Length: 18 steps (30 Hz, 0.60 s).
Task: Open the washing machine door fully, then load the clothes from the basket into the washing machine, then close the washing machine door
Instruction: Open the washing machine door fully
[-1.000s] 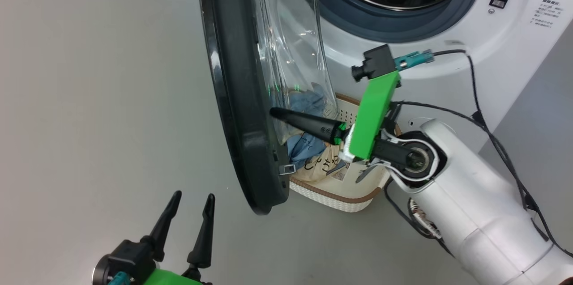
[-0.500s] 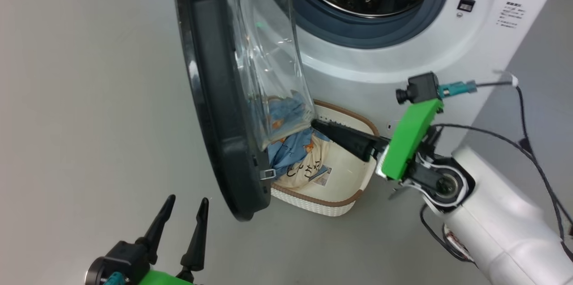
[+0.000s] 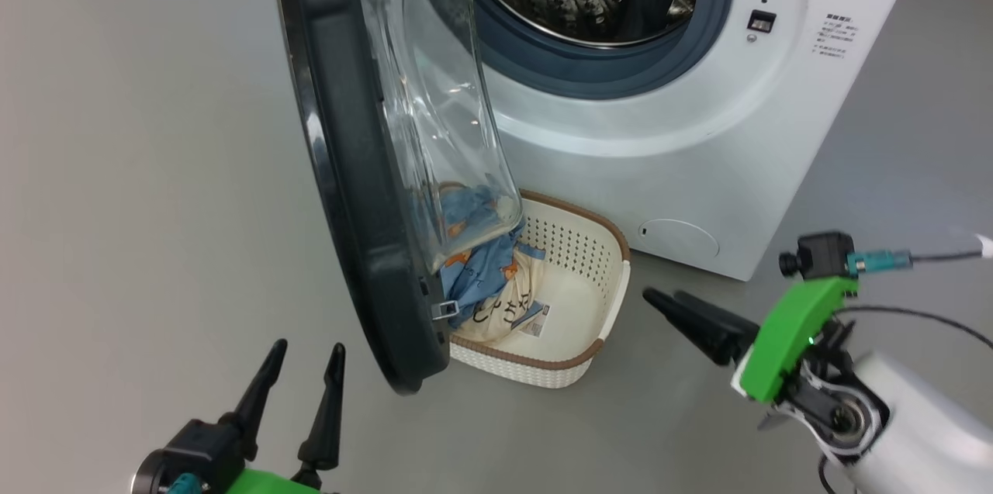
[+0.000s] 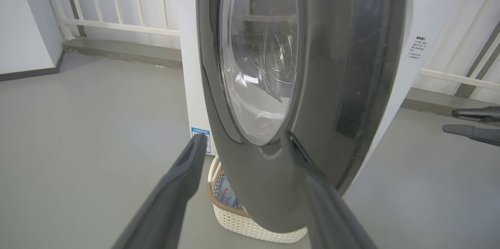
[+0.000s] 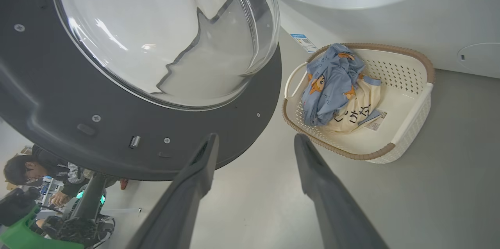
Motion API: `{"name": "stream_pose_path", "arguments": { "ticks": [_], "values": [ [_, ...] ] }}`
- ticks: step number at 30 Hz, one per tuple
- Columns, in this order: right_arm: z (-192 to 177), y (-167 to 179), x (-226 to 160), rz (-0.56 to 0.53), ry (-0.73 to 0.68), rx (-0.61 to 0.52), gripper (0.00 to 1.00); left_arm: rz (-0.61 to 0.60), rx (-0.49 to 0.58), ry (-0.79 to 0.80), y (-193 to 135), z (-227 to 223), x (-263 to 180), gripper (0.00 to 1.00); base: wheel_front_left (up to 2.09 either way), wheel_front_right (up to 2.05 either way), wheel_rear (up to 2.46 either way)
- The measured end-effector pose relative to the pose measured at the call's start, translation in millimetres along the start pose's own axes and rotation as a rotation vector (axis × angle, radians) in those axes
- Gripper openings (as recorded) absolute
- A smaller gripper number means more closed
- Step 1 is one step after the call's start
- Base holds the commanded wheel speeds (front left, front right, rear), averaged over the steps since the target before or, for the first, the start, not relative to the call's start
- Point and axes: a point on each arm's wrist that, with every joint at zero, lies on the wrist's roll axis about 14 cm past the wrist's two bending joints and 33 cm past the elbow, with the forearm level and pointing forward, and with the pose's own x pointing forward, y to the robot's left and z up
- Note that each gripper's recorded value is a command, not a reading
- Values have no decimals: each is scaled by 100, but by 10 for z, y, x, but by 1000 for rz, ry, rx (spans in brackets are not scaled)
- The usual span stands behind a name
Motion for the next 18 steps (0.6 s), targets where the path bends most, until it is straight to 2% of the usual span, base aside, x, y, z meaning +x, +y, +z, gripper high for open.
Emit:
{"name": "stream_pose_path", "arguments": {
  "ticks": [9,18],
  "values": [
    [-215,-471,-370,-153,-83,-77,100,-6,11,-6,40,20,-39,100,0,0,0],
    [-190,-679,-592,-227,-188,-336,100,-2,6,-2,56,-6,-99,100,0,0,0]
  ]
}}
